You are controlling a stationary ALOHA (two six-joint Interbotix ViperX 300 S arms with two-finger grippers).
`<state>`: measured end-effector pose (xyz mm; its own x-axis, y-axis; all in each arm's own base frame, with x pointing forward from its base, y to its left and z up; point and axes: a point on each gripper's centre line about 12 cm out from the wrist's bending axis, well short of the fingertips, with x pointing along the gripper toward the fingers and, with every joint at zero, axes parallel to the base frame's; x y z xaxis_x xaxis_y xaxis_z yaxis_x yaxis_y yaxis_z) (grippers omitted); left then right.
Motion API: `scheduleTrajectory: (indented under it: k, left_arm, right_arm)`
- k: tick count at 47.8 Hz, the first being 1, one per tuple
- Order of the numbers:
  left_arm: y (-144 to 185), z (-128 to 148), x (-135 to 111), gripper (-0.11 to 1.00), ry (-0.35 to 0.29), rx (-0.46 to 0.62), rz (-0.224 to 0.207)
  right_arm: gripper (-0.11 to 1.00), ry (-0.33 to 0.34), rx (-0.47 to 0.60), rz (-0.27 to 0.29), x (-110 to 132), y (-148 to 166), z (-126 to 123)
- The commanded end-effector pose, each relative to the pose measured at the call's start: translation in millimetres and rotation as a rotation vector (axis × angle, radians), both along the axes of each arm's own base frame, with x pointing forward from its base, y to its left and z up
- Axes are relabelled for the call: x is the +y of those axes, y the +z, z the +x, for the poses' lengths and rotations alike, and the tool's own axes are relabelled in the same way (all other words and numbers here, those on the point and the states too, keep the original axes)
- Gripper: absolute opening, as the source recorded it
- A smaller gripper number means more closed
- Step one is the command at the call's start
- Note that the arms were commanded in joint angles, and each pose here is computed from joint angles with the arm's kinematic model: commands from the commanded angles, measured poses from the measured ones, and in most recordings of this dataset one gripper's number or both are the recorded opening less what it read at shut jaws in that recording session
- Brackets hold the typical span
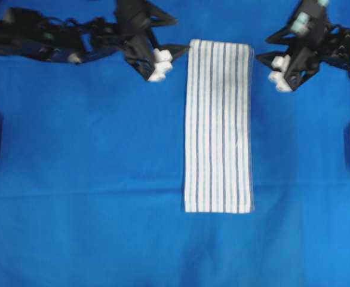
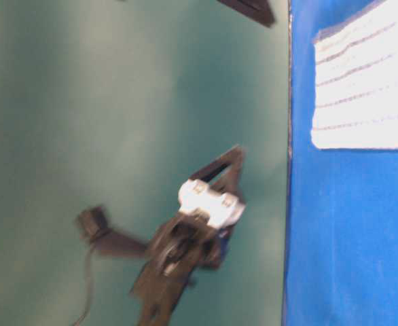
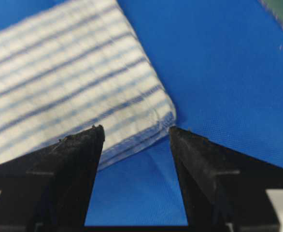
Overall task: Fold a vertical towel.
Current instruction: 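Move both grippers to the towel's top corners and pinch them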
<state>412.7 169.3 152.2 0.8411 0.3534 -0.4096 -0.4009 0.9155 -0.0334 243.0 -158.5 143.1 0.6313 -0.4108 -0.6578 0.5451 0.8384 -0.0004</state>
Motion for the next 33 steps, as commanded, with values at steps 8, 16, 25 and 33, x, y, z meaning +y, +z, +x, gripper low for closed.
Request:
scheduleTrajectory:
  k: [8, 16, 25, 33]
  left_arm:
    - [-31.7, 24.2, 25.0, 0.73, 0.031, 0.026, -0.014]
    - [-55.5, 32.2, 30.2, 0.73, 0.035, 0.058, -0.028]
    - [-68.6, 36.2, 31.9, 0.69, 0.035, 0.083, -0.039]
    - [-74.1, 35.4, 29.6, 0.35, 0.019, 0.133, -0.040]
  right_arm:
    - [0.60, -0.037, 0.030, 0.008, -29.5, -30.2, 15.5]
    - [0.60, -0.049, 0.054, 0.020, -40.2, -47.5, 20.3]
    - [0.58, -0.063, 0.070, 0.031, -47.3, -54.6, 21.2]
    - [0.36, -0.053, 0.082, 0.027, -46.7, -55.4, 20.3]
